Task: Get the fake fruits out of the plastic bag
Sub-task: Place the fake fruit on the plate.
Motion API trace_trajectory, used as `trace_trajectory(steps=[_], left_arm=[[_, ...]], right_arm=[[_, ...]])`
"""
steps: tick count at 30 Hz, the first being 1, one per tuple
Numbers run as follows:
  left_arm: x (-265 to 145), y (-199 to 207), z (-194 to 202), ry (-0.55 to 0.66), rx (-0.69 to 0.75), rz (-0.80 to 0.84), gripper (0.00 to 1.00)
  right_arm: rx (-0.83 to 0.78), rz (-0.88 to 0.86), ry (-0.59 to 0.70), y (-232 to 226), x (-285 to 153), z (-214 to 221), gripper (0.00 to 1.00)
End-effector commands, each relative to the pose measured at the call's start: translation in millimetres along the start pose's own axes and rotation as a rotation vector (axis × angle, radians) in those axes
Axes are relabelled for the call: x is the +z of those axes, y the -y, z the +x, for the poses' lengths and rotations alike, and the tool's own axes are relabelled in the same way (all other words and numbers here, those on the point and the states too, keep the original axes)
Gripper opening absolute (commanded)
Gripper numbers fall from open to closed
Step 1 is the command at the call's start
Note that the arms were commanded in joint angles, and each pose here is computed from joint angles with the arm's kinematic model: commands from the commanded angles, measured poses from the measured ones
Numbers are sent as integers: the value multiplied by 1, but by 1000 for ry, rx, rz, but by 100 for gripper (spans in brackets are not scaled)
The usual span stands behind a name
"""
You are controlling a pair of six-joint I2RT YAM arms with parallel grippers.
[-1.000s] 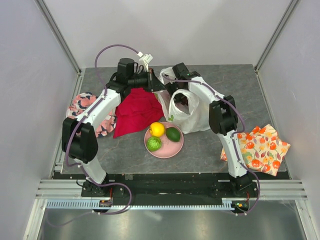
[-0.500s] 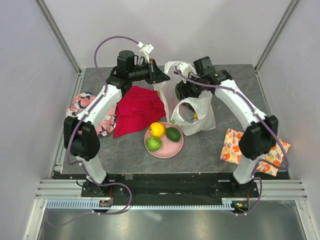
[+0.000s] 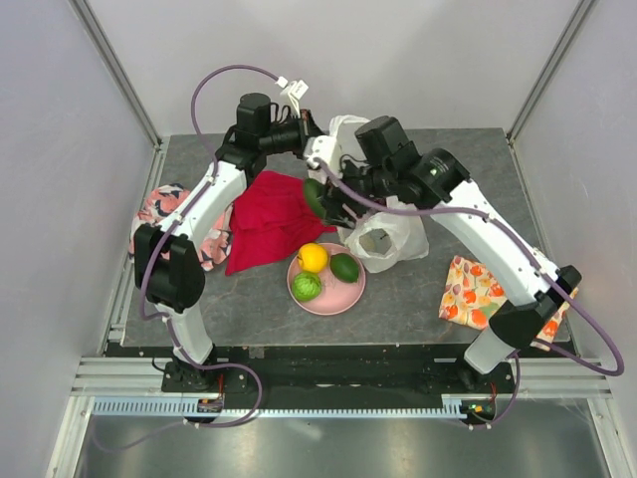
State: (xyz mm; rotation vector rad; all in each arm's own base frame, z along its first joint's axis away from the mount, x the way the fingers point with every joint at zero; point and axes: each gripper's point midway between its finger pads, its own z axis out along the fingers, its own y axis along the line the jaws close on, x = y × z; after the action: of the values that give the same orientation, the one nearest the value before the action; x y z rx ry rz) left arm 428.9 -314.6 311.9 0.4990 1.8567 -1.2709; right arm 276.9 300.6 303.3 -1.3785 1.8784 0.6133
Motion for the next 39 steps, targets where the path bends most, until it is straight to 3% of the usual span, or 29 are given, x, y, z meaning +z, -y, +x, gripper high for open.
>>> trace_trajectory(steps=[1,6,12,22,30,39], left_arm=[[-11,10,-23,40,91,4,2],[-24,1,-35,63,99,-26,2],[-38,5,-42,88,124,-45,2],[-47,10,-37,91,135,-56,2],[-47,8,-31,80,131,-61,2],[-44,6,-34,80,128,-54,2]], right_arm=[[-237,-51,73,-38,-6,-46,51],[-224,-216,-173,-54,38,33,49],[-231,-263,-387,-57,53,110,47],[-372,-262,-527,-52,71,178,46],[-337,-217,-585,-43,102,199,54],[-289,-72,-634,-23,105,203,90]])
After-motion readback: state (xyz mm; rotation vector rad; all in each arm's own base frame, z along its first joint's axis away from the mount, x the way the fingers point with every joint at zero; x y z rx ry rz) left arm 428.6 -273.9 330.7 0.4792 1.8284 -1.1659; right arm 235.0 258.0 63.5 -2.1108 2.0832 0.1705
